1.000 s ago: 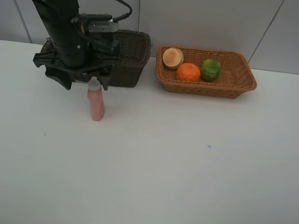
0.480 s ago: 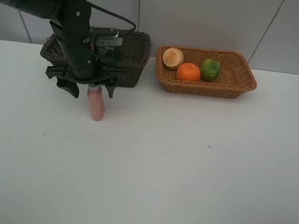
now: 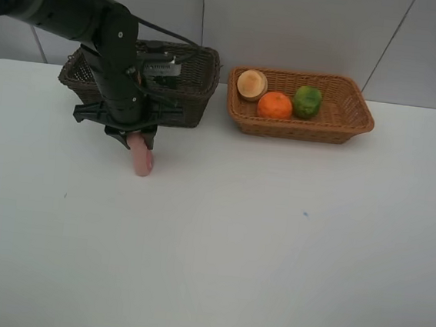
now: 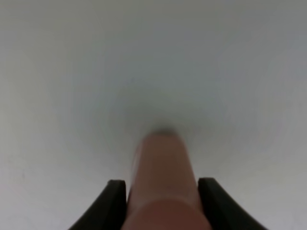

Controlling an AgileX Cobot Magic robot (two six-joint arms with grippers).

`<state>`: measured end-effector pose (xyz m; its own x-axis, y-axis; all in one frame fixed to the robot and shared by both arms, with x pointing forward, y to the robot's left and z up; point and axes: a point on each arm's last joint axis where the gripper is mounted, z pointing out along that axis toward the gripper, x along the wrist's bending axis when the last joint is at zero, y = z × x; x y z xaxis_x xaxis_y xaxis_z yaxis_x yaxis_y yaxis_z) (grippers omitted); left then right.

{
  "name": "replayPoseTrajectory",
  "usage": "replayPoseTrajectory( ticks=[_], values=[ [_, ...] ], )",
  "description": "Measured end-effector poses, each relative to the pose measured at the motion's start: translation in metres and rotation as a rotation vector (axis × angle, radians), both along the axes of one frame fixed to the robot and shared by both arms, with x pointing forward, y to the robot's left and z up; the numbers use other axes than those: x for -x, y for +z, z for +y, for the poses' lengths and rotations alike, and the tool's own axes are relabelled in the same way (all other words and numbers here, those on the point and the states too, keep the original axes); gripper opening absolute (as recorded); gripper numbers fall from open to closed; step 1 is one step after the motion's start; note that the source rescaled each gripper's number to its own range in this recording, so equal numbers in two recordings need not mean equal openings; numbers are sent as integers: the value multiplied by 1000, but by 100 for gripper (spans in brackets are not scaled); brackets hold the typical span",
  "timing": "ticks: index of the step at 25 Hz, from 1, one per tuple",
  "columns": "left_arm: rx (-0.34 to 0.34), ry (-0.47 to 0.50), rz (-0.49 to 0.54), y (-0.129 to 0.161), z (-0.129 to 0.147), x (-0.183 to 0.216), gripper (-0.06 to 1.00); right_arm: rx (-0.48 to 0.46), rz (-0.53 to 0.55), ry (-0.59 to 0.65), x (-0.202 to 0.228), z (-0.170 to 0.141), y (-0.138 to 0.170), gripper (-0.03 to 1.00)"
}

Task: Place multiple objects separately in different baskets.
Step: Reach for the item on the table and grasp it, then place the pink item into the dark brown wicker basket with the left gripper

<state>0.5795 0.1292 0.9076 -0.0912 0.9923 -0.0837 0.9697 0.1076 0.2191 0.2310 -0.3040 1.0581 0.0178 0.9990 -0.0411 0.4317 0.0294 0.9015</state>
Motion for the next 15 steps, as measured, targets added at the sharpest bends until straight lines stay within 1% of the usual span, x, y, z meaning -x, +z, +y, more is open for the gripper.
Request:
replayPoseTrajectory(
  ticks=[15],
  values=[
    [1,0,-3,0,0,0,34,0,0,0,0,0,0,85]
  ],
)
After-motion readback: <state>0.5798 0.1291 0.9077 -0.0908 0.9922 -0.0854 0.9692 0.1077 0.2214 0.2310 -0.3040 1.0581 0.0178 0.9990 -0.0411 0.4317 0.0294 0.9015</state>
